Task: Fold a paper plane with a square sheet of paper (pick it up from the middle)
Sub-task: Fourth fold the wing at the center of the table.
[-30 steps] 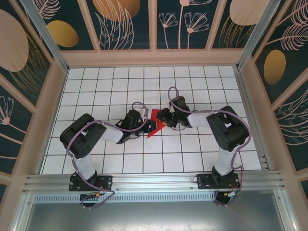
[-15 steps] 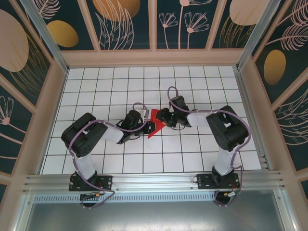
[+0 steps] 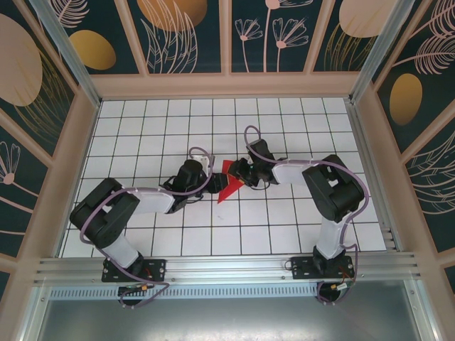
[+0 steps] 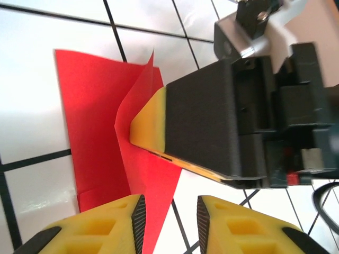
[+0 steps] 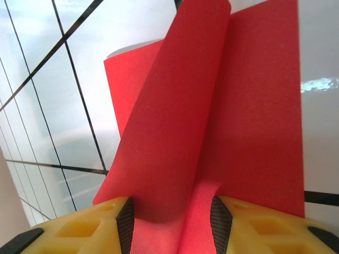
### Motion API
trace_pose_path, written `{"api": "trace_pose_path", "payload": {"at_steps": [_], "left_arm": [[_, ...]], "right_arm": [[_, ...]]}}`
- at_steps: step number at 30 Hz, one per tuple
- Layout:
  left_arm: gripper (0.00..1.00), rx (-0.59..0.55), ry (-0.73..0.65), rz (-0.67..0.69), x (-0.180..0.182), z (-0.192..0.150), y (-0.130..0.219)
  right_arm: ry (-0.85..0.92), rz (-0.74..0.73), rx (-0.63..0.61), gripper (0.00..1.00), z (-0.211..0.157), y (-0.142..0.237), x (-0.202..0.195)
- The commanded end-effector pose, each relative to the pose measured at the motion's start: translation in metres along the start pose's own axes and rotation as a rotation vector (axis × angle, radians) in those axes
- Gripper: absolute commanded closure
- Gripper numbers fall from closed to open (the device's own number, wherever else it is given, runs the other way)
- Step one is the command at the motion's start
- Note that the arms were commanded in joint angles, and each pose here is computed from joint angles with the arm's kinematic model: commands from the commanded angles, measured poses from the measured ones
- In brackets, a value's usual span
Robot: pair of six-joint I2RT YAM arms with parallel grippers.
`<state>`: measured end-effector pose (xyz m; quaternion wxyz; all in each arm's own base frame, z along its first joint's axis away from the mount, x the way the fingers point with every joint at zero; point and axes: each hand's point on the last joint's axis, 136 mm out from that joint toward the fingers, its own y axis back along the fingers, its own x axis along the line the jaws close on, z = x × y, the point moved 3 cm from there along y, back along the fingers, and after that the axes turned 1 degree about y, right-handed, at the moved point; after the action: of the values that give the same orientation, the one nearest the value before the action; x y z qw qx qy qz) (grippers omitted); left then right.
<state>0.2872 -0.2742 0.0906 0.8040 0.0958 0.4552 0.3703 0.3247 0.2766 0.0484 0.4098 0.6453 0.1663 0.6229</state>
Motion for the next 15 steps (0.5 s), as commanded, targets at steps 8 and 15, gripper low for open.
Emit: {"api": "trace_pose_path", "payload": {"at_steps": [8,15], "left_arm": [[0.63,0.032,0.010,-0.103,-0.009,-0.007,-0.003],[0.64,0.069,0.012,-0.081,-0.006,-0.008,-0.013]], "right_arm": [[-0.107,-0.303,0.030,0.45,-0.019,-0.020,-0.069],[-0.119,-0.329,0.036,0.43,-0.020,-0.021,-0.073]]}}
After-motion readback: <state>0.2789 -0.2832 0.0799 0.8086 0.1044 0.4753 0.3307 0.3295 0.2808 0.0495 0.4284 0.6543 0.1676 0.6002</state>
